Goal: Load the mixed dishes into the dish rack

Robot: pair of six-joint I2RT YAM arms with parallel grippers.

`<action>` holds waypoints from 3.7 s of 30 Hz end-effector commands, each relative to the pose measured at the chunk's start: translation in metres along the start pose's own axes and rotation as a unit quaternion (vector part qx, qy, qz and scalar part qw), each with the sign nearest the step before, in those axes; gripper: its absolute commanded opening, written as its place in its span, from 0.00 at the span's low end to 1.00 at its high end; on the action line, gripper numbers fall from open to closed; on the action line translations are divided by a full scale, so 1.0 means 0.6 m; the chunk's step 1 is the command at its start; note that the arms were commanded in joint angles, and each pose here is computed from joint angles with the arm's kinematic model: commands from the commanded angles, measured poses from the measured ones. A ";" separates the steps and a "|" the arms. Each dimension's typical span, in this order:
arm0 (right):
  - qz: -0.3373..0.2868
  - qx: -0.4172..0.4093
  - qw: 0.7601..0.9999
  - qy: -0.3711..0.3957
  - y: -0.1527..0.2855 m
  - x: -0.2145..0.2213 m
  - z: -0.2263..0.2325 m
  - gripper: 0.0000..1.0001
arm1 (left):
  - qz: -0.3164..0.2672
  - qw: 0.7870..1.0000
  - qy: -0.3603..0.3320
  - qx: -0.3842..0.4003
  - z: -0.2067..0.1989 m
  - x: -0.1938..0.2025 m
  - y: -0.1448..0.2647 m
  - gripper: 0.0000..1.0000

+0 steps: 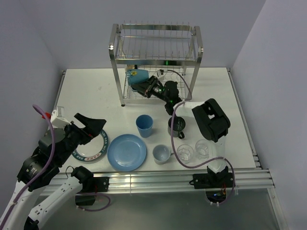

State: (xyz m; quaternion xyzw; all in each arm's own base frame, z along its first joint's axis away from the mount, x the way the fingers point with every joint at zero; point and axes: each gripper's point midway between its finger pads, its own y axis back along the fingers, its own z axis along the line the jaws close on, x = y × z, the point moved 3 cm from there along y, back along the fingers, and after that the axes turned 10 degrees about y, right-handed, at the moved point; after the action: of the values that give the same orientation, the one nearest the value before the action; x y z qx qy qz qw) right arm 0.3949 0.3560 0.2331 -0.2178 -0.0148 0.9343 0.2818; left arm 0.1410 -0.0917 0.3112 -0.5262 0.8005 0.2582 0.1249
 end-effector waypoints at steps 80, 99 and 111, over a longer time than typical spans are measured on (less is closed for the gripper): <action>-0.006 0.473 0.808 0.352 -0.086 -0.238 -0.266 0.00 | 0.126 0.990 0.003 -0.069 0.061 0.127 -0.156 0.89; 0.019 0.480 0.786 0.390 -0.075 -0.241 -0.254 0.53 | 0.193 0.977 0.002 -0.089 0.058 0.200 -0.180 0.86; -0.022 0.419 0.843 0.337 -0.020 -0.211 -0.169 0.78 | 0.186 0.979 -0.020 -0.084 0.023 0.215 -0.165 0.86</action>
State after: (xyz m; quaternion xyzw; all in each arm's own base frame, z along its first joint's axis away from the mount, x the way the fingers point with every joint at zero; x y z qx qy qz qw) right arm 0.5419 0.2886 0.1026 -0.3382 0.5599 0.7080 0.2662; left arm 0.1707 -0.2145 0.1831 -0.3421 0.8562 0.3856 0.0341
